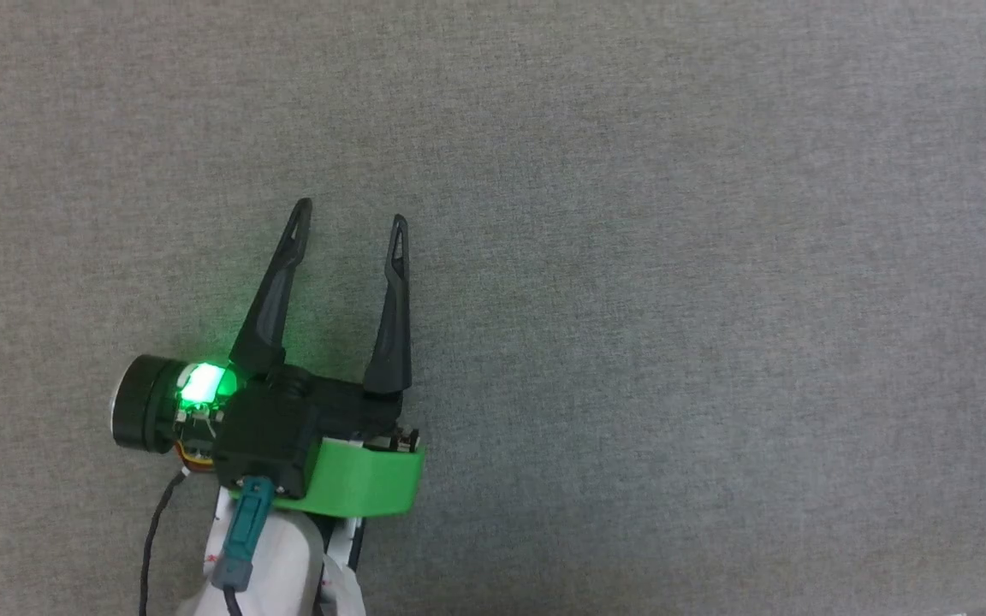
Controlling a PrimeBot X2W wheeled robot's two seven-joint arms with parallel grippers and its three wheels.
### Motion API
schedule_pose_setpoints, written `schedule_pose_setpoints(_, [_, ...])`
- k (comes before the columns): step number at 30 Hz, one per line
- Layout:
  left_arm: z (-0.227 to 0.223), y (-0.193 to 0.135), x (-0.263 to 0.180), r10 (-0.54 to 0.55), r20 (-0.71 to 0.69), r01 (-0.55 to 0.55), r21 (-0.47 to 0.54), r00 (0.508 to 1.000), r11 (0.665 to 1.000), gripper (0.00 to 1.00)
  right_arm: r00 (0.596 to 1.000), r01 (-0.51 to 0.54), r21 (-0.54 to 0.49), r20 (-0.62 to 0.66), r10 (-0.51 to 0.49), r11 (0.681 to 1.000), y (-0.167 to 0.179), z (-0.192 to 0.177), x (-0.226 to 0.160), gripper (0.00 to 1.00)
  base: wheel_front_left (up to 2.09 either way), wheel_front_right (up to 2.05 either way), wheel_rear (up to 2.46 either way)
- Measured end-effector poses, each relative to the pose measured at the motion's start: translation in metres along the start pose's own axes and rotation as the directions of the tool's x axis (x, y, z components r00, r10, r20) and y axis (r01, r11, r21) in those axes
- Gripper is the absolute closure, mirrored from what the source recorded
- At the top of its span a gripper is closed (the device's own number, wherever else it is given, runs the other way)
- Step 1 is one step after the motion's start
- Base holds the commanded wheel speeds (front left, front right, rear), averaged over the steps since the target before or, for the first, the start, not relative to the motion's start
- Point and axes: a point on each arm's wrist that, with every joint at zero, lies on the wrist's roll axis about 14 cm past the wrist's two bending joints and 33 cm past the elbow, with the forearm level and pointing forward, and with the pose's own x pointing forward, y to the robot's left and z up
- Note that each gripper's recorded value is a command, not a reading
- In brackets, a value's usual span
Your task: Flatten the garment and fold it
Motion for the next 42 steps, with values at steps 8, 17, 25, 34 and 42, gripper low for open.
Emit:
schedule_pose_setpoints(8, [0.023,0.003,-0.012,0.038,0.032,-0.038,0.018,0.999,0.999,0.0,0.999,0.01,0.079,0.046,-0.014,0.997,-0.017,-0.002,-0.02,0.0,0.0,0.0,0.0])
schedule_pose_setpoints(17, [0.05,0.012,-0.047,0.117,0.043,-0.116,-0.018,0.992,0.993,0.0,0.989,-0.069,0.239,0.147,0.034,0.969,-0.009,-0.014,-0.056,0.0,0.0,0.0,0.0])
schedule_pose_setpoints(25, [0.083,0.018,-0.081,0.172,0.106,-0.172,-0.01,0.979,0.985,0.0,0.932,-0.25,0.388,0.344,0.112,0.887,0.023,-0.007,-0.107,0.0,0.0,0.0,0.0])
schedule_pose_setpoints(34, [0.107,0.025,-0.112,0.218,0.158,-0.219,-0.013,0.963,0.976,0.0,0.766,-0.469,0.413,0.63,0.126,0.781,0.072,0.03,-0.193,0.0,0.0,0.0,0.0])
schedule_pose_setpoints(42, [0.116,0.031,-0.13,0.247,0.185,-0.253,0.005,0.951,0.968,0.0,0.62,-0.583,0.358,0.776,0.115,0.729,0.11,0.052,-0.262,0.0,0.0,0.0,0.0])
